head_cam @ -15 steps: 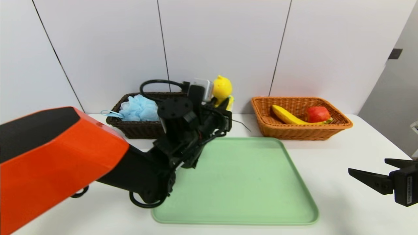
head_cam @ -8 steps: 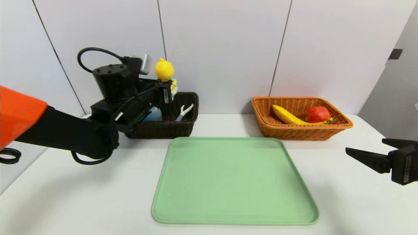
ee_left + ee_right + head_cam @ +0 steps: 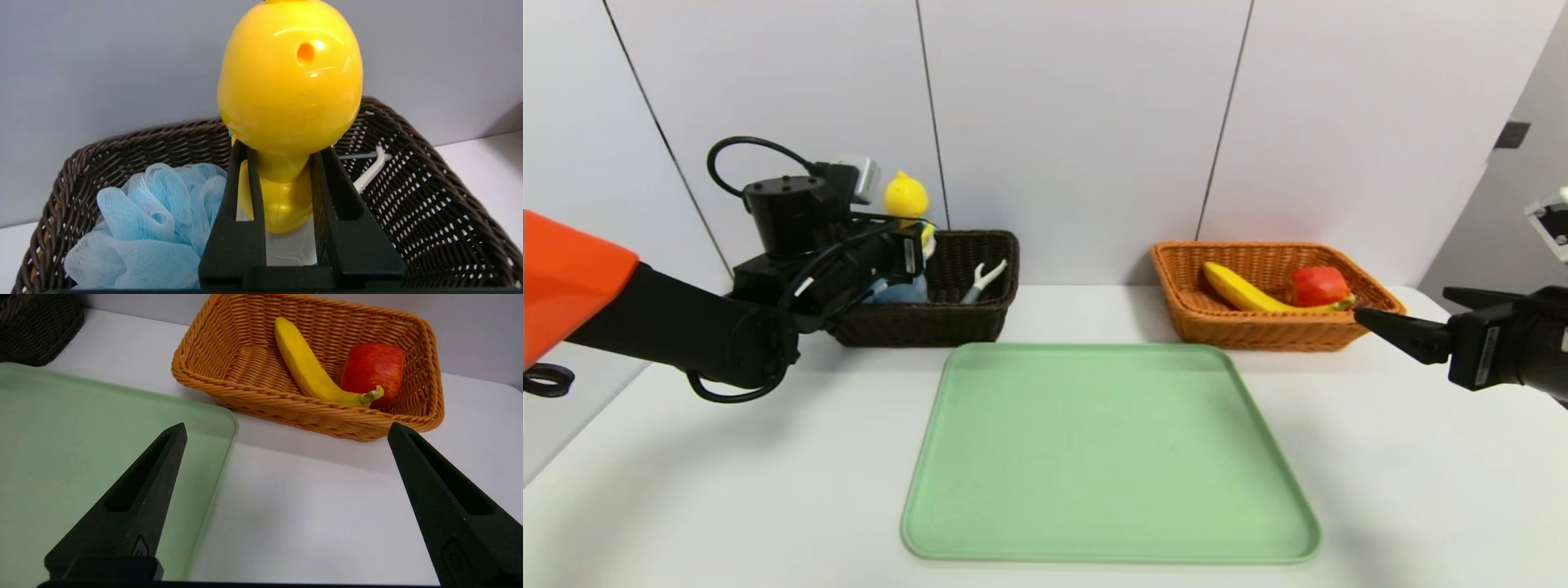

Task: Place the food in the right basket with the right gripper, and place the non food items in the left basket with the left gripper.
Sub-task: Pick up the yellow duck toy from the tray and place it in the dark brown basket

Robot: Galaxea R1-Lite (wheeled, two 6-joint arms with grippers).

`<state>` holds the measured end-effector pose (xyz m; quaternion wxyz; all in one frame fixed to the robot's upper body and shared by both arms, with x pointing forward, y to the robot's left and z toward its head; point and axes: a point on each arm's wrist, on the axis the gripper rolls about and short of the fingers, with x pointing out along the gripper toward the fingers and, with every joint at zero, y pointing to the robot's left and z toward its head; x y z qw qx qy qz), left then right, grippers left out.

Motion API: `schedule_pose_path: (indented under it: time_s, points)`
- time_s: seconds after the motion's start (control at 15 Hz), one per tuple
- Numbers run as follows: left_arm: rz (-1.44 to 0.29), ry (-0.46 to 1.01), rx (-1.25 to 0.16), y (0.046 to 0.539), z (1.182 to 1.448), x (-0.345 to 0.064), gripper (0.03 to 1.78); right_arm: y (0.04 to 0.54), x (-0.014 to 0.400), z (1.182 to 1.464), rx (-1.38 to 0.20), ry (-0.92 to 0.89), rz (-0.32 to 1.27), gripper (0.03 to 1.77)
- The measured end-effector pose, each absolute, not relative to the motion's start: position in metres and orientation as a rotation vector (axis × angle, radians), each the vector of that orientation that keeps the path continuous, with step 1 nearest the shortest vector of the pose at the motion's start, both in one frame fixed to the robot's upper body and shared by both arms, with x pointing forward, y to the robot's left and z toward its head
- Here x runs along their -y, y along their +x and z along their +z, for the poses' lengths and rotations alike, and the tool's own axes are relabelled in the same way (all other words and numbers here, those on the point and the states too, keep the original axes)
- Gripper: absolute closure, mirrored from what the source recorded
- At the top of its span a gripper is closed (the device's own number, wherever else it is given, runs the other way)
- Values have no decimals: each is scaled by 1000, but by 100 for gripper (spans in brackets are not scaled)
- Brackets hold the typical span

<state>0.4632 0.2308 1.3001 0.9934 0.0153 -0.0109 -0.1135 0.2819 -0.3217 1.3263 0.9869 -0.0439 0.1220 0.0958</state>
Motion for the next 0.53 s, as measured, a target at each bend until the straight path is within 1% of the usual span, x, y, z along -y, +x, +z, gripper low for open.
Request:
schedule_pose_path:
  time_s: [0.33,0.53]
  points:
    - [-235,34,-5,468,1288,-227,147,286,321,1322,-264,-90,196,10]
    - [-268,37,-14,466,1286,-215,147,288,320,1320,-275,-90,198,10]
